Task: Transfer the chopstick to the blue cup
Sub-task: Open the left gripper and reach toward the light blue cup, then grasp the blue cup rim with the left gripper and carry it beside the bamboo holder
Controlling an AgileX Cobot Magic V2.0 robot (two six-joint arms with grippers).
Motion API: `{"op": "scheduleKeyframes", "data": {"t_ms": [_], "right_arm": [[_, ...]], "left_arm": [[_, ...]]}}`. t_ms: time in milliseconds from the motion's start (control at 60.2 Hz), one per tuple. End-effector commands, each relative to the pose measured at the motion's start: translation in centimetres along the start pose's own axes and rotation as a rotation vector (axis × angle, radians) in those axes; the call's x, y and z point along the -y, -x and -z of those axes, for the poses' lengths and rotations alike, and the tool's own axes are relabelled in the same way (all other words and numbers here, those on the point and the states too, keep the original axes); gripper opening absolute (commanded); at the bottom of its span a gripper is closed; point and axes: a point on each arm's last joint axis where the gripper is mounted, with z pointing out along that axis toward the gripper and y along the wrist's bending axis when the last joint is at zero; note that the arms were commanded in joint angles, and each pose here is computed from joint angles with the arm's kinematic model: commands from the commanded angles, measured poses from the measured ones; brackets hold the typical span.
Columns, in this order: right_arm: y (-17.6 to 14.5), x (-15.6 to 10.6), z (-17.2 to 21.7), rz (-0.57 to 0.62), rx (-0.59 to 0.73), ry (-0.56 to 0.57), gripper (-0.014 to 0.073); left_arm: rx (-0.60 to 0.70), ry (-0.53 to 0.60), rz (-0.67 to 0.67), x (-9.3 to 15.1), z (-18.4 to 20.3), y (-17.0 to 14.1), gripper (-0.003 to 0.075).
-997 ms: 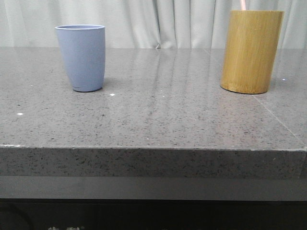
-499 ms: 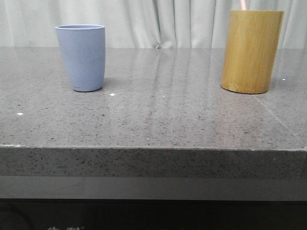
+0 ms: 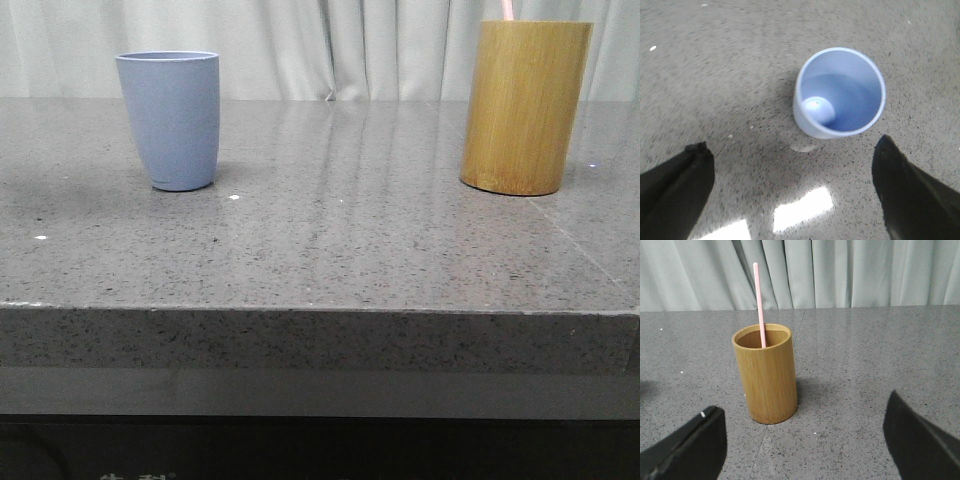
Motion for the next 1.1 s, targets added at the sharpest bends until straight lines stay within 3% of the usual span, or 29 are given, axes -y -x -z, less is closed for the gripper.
{"op": "scheduleKeyframes", "data": {"t_ms": [0, 100, 233, 615, 765, 997, 1080], "right_arm": [[1.7, -0.1, 0.1, -0.002, 0.097, 0.000, 0.0642], [1.7, -0.1, 0.1, -0.002, 0.097, 0.000, 0.0642], [1.7, -0.1, 0.1, -0.002, 0.097, 0.000, 0.0642], [1.7, -0.1, 0.1, -0.002, 0.097, 0.000, 0.0642], [1.7, -0.1, 0.1, -0.002, 0.097, 0.000, 0.0642], [1.7, -0.1, 0.1, -0.002, 0.097, 0.000, 0.0642], [1.7, -0.1, 0.1, -0.002, 0.097, 0.000, 0.0642]], "left_arm": [[0.041, 0.030, -0.060, 1.5, 0.9, 1.9, 0.0619], [-0.009, 0.083, -0.094, 2.0, -0.7, 3.3, 0.0619], [-0.050, 0.061, -0.102, 2.3, -2.6, 4.3, 0.0619], [-0.172, 0.051, -0.076, 1.5, -8.3, 4.2, 0.0596], [-0.187, 0.050, -0.075, 1.4, -9.0, 4.1, 0.0419], [-0.187, 0.048, -0.074, 1.4, -9.0, 4.1, 0.0013], [-0.186, 0.036, -0.072, 1.5, -9.0, 4.1, -0.0019]]}}
